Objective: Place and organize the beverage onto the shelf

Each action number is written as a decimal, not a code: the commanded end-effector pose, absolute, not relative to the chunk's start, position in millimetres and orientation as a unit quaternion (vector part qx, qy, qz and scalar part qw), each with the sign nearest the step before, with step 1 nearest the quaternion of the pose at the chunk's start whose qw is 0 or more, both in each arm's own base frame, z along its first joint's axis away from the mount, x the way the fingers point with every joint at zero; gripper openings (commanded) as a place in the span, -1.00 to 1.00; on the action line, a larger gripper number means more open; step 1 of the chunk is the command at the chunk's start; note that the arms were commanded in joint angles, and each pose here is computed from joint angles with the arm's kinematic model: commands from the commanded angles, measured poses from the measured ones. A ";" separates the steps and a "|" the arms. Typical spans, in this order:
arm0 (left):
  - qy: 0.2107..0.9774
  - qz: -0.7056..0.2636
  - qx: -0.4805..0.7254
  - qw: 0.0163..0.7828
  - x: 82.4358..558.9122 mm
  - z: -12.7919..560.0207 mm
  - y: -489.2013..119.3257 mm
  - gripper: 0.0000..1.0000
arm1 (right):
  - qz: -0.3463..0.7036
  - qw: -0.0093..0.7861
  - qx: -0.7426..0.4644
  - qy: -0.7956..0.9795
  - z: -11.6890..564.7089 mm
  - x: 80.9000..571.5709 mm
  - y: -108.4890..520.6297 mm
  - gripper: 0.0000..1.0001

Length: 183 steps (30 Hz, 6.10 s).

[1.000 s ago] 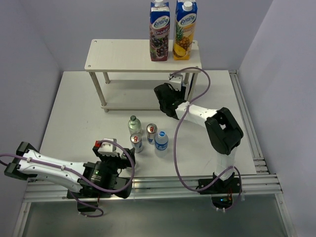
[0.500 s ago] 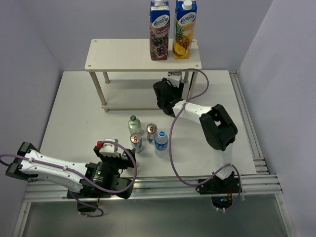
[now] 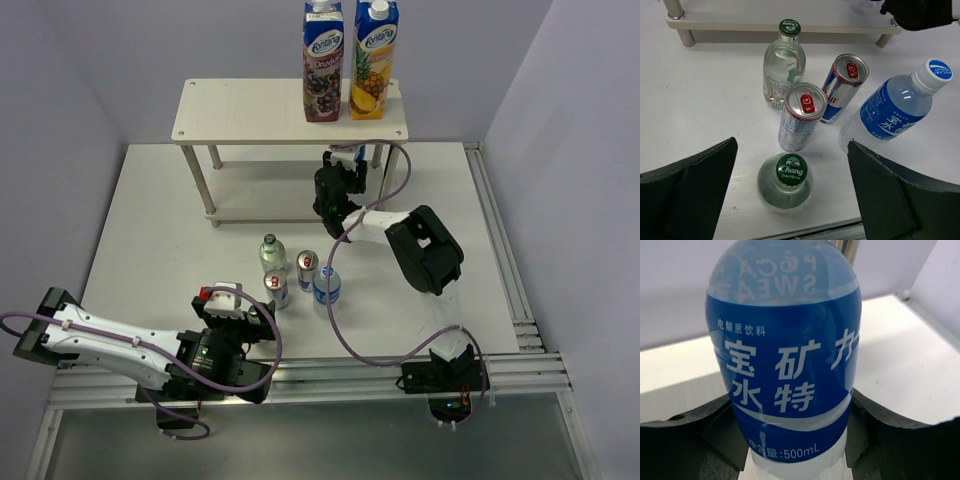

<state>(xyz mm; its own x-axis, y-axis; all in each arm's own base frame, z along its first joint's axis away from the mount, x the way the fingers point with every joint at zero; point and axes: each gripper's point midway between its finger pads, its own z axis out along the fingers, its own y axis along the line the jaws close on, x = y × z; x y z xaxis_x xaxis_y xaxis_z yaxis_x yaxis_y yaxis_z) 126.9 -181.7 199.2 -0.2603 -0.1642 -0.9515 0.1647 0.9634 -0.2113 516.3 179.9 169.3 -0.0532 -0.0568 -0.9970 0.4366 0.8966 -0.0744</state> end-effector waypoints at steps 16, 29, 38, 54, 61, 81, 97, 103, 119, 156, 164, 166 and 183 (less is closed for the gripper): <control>0.773 -0.129 0.010 0.621 127.7 209.1 -184.6 0.99 | -0.178 0.698 0.153 0.676 191.0 526.1 176.7 -1.00; 0.773 -0.128 0.011 0.621 127.4 209.0 -185.4 0.99 | -0.063 0.573 0.090 0.812 134.0 515.5 203.1 -1.00; 0.773 -0.121 0.017 0.623 127.0 207.7 -187.8 0.99 | -0.084 0.557 0.098 0.821 126.0 499.6 189.4 -1.00; 0.772 -0.115 0.022 0.625 126.7 206.0 -190.0 0.99 | -0.155 0.700 0.156 0.680 190.0 528.4 156.6 -1.00; 0.771 -0.114 0.023 0.626 126.9 206.3 -190.2 0.99 | -0.120 0.743 0.146 0.643 199.6 559.1 168.6 -1.00; 0.769 -0.105 0.033 0.630 126.4 205.7 -193.4 0.99 | -0.091 0.756 0.099 0.641 205.1 566.3 178.7 0.66; 0.769 -0.099 0.038 0.631 126.2 204.5 -195.0 0.99 | -0.119 0.730 0.112 0.664 196.7 560.8 170.0 -1.00; 0.769 -0.100 0.037 0.631 126.2 204.7 -195.1 0.99 | -0.129 0.722 0.116 0.670 195.3 544.8 167.5 -1.00; 0.769 -0.104 0.034 0.630 126.4 205.6 -193.9 0.99 | -0.131 0.698 0.147 0.689 239.9 452.4 175.4 -1.00; 0.770 -0.103 0.034 0.628 126.2 204.5 -193.8 0.99 | -0.083 0.423 0.129 0.893 92.9 109.5 176.6 -1.00; 0.770 -0.097 0.039 0.629 125.8 203.1 -195.4 0.99 | 0.051 0.312 0.097 0.944 49.9 58.6 196.2 -0.80; 0.770 -0.097 0.040 0.629 125.5 203.2 -195.9 0.99 | 0.069 0.305 0.101 0.945 47.7 57.7 195.0 -0.41; 0.771 -0.096 0.040 0.628 125.4 202.1 -196.3 0.99 | 0.039 0.354 0.061 0.933 71.2 89.7 200.5 1.00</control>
<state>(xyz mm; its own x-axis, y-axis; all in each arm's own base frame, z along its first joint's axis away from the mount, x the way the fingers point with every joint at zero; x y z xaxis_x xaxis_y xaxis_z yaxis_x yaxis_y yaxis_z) 124.9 -196.1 192.3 -0.2279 -0.0757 -0.9707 0.1713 0.9783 -0.1165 69.6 196.6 49.5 -0.7886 0.1172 -0.6037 0.0875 0.9931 0.0785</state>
